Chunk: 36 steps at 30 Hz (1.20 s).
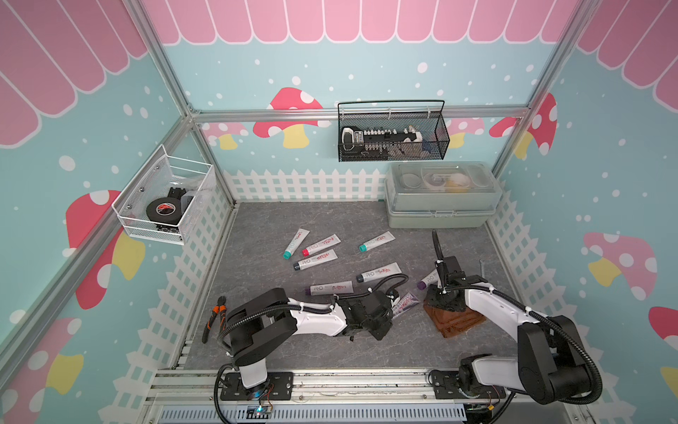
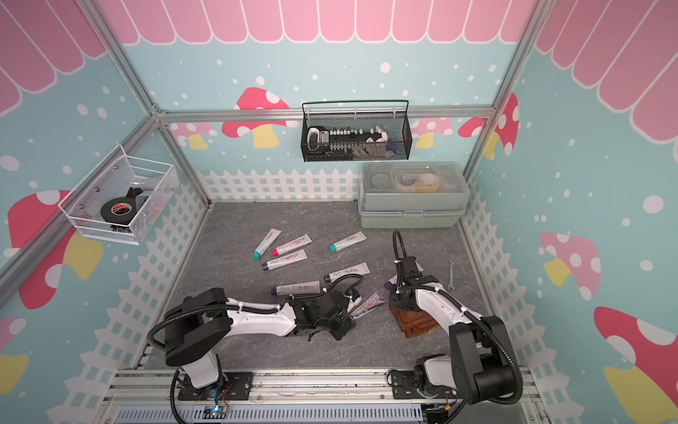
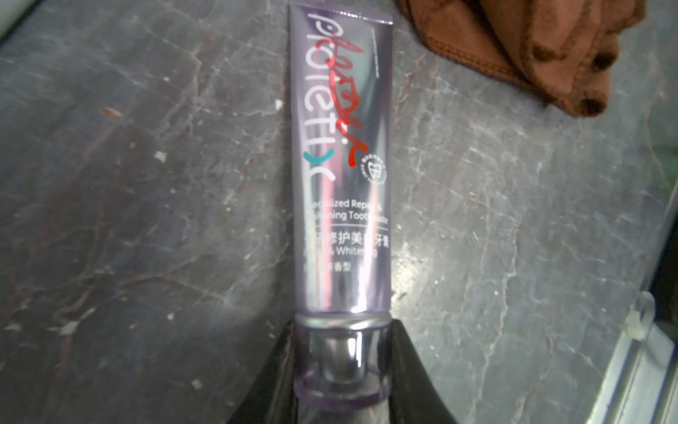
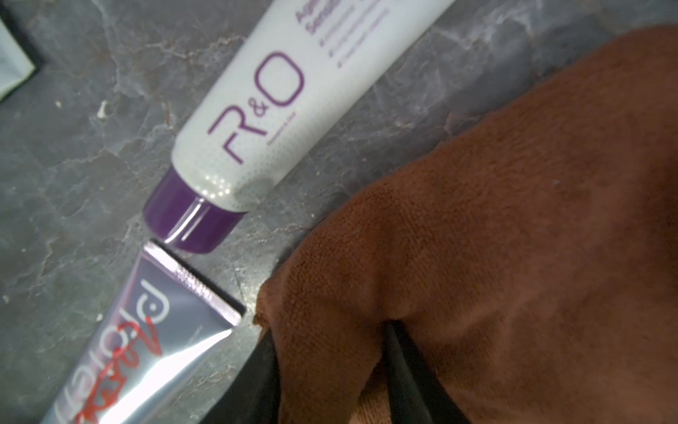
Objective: Wipe the surface of the toothpaste tube
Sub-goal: Move the toothpaste to the center of the board, then wipe the dirt from the toothpaste tube.
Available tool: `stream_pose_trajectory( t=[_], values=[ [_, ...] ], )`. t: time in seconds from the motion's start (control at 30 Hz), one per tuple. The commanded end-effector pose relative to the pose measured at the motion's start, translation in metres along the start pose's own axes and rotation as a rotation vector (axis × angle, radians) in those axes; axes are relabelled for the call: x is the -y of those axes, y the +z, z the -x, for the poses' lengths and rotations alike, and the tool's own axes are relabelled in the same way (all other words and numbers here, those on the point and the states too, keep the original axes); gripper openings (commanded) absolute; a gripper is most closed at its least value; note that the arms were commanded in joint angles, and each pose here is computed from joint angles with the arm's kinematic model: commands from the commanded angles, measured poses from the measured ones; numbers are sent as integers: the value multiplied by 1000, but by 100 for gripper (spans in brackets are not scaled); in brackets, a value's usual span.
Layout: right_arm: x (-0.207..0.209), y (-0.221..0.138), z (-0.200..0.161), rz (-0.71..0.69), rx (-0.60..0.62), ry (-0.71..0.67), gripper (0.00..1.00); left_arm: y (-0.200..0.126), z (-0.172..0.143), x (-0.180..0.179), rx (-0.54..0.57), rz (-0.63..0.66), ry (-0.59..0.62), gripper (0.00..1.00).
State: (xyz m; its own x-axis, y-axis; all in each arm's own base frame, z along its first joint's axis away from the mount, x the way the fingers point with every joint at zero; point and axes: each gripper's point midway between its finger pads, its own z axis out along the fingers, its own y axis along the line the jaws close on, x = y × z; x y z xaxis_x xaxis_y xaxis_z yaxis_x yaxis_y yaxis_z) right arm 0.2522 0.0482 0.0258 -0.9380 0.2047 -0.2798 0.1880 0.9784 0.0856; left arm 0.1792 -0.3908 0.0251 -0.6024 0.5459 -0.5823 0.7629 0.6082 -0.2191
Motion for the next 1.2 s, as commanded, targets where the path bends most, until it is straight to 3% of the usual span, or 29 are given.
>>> stream_pose_trajectory(
  t=[0.0,0.07,0.2,0.5,0.6,0.73,0.8,0.87,1.17],
  values=[
    [-4,7,-10,19,-42,-15,27,-4,-8,7,5,-2,-13,24],
    [-5,3,-10,24,-35,-18,17,-5,-12,13,8,-16,-5,24],
    [-7,-9,-11,47,-23,-24,6,-2,-18,20,9,-33,10,24],
    [-20,-29,-22,81,-31,-64,7,11,-16,22,6,-38,32,24],
    [-21,-27,-25,76,-41,-64,20,11,-15,21,13,-35,31,24],
    [-23,-33,-18,91,-8,-44,46,13,-17,20,9,-36,29,24],
    [-24,-39,-12,95,22,-36,68,14,-19,20,4,-35,29,24],
    [-25,-43,-7,98,46,-31,81,15,-19,20,7,-36,28,24],
    [-35,-27,7,104,42,-5,79,17,-20,20,9,-38,25,24]
  ],
)
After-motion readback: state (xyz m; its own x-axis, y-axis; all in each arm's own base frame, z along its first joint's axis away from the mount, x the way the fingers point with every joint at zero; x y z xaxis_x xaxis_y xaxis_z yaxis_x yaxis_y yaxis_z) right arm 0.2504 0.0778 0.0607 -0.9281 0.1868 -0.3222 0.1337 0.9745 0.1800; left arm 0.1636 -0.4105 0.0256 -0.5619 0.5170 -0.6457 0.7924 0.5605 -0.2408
